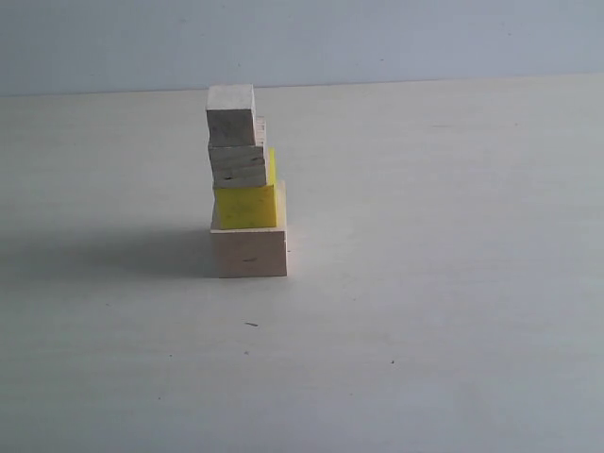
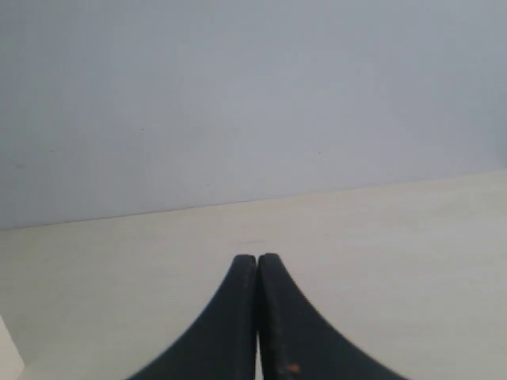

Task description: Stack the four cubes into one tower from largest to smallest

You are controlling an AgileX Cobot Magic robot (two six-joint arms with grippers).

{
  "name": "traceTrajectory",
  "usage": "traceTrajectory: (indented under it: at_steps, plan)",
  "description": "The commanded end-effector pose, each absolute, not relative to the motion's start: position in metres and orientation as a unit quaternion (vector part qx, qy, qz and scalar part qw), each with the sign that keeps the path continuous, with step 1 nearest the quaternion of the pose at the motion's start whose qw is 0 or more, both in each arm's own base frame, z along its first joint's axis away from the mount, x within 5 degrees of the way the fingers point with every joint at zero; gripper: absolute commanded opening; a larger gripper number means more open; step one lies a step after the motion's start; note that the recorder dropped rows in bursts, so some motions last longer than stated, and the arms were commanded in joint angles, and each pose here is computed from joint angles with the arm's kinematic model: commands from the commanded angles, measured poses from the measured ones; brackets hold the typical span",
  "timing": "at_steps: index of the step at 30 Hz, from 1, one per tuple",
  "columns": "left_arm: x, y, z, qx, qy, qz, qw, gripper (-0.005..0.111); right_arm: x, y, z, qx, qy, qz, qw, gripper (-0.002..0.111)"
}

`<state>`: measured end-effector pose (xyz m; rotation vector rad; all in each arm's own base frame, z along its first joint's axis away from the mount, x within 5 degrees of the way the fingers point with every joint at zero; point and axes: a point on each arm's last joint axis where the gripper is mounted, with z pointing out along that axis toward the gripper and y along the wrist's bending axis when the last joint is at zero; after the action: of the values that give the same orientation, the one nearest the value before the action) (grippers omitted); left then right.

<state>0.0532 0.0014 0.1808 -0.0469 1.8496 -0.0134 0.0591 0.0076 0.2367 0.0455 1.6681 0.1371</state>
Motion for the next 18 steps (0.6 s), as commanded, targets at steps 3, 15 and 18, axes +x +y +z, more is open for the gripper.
traceTrajectory:
  at_steps: [3,15,18]
  plan:
    - [0.053,0.001,0.181,-0.019,0.795,-0.008,0.607,0.000,0.060,0.007,0.225,0.029,0.743,0.064,0.665,0.000]
    - [0.053,0.001,0.181,-0.019,0.795,-0.008,0.607,0.000,0.059,0.000,0.206,0.057,0.758,0.032,0.650,0.000]
    - [0.053,0.001,0.181,-0.019,0.795,-0.008,0.607,0.000,0.060,-0.001,0.190,0.059,0.768,0.028,0.637,0.000]
